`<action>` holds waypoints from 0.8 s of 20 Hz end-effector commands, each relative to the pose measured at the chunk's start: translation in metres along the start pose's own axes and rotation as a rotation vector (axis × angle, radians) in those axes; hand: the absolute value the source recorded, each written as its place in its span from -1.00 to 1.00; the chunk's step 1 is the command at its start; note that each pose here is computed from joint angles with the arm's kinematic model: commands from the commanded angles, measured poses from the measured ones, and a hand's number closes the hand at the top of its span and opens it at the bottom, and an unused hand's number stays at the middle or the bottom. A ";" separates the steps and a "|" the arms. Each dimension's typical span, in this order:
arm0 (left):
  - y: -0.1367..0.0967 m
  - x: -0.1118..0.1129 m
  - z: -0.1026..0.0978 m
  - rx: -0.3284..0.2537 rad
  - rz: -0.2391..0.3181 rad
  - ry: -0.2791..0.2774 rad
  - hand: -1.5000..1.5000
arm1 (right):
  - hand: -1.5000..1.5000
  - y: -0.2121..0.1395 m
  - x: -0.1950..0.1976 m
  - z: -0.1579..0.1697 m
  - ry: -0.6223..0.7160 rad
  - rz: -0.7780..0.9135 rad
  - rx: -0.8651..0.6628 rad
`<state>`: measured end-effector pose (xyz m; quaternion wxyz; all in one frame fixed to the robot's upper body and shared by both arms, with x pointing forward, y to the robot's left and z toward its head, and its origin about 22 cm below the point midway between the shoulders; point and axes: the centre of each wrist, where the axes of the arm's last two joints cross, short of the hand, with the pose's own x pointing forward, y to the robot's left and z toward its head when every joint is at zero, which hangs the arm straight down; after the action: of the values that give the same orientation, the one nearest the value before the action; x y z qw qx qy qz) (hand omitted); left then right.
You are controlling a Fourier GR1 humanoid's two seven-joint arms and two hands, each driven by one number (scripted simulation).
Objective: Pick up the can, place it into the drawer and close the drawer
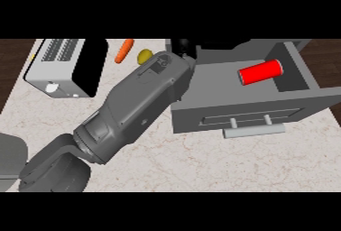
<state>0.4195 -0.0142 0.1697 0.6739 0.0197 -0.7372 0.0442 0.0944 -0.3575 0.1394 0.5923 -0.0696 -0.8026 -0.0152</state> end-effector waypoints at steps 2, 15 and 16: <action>0.000 -0.003 0.003 -0.018 0.043 -0.002 -1.00 | -1.00 0.009 0.029 -0.002 -0.113 0.244 0.057; -0.017 0.036 0.002 -0.029 0.076 -0.086 -1.00 | -1.00 0.044 0.031 -0.049 -0.245 0.497 0.174; -0.013 0.017 0.008 -0.012 0.068 -0.083 -1.00 | -1.00 0.052 0.024 -0.051 -0.256 0.503 0.190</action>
<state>0.4153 -0.0235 0.1847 0.6391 -0.0076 -0.7670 0.0570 0.1308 -0.3198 0.1759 0.4893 -0.1885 -0.8319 0.1815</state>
